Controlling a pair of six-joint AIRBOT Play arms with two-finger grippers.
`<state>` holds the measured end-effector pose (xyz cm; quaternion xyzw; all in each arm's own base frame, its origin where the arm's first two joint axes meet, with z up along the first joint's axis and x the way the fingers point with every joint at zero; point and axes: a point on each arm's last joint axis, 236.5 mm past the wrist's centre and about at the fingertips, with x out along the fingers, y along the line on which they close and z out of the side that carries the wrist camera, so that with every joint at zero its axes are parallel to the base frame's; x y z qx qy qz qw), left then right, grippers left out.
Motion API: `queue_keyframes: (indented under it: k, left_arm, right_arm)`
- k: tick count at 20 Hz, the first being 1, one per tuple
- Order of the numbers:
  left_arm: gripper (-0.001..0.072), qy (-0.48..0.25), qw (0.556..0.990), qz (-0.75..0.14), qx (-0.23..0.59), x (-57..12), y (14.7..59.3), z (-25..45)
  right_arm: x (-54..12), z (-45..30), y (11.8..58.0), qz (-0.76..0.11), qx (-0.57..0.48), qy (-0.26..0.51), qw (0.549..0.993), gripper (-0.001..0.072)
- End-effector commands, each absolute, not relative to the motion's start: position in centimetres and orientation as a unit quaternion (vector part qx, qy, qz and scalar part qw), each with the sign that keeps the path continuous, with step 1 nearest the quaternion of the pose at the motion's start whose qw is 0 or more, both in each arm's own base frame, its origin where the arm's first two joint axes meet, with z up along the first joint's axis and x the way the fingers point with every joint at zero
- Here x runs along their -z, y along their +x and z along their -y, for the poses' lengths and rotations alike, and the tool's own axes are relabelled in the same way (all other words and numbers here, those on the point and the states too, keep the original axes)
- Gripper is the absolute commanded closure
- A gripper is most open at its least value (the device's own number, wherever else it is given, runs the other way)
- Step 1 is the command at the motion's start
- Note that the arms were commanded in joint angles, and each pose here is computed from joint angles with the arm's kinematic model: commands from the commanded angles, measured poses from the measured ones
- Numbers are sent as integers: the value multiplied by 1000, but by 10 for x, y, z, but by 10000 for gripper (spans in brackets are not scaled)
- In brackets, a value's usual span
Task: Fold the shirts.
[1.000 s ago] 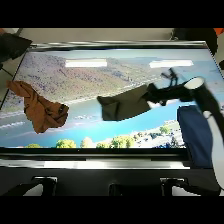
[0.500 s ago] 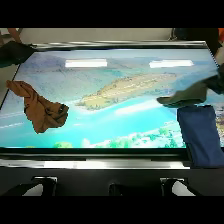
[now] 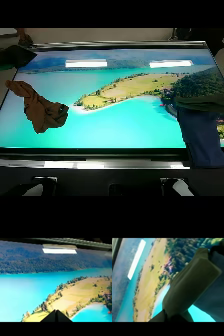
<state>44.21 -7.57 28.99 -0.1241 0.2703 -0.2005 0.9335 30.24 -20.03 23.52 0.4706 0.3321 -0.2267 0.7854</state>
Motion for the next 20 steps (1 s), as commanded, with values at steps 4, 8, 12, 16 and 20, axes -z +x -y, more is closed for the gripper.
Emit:
queue_keyframes:
  k: [4,8,12,16,20]
  left_arm:
    - [678,-117,934,-271,203,-289,441,76]
    - [678,-115,930,-282,207,-285,438,77]
    - [678,-115,926,-290,211,-282,435,80]
    - [678,-127,923,-292,216,-283,434,86]
    - [681,-97,948,-239,185,-321,441,77]
  right_arm:
    - [-149,218,200,-471,365,447,667,671]
    - [-62,198,120,-548,445,409,579,671]
    - [-33,192,122,-535,446,425,578,668]
    - [-39,207,125,-541,430,373,619,117]
    - [-145,272,184,-403,431,254,767,56]
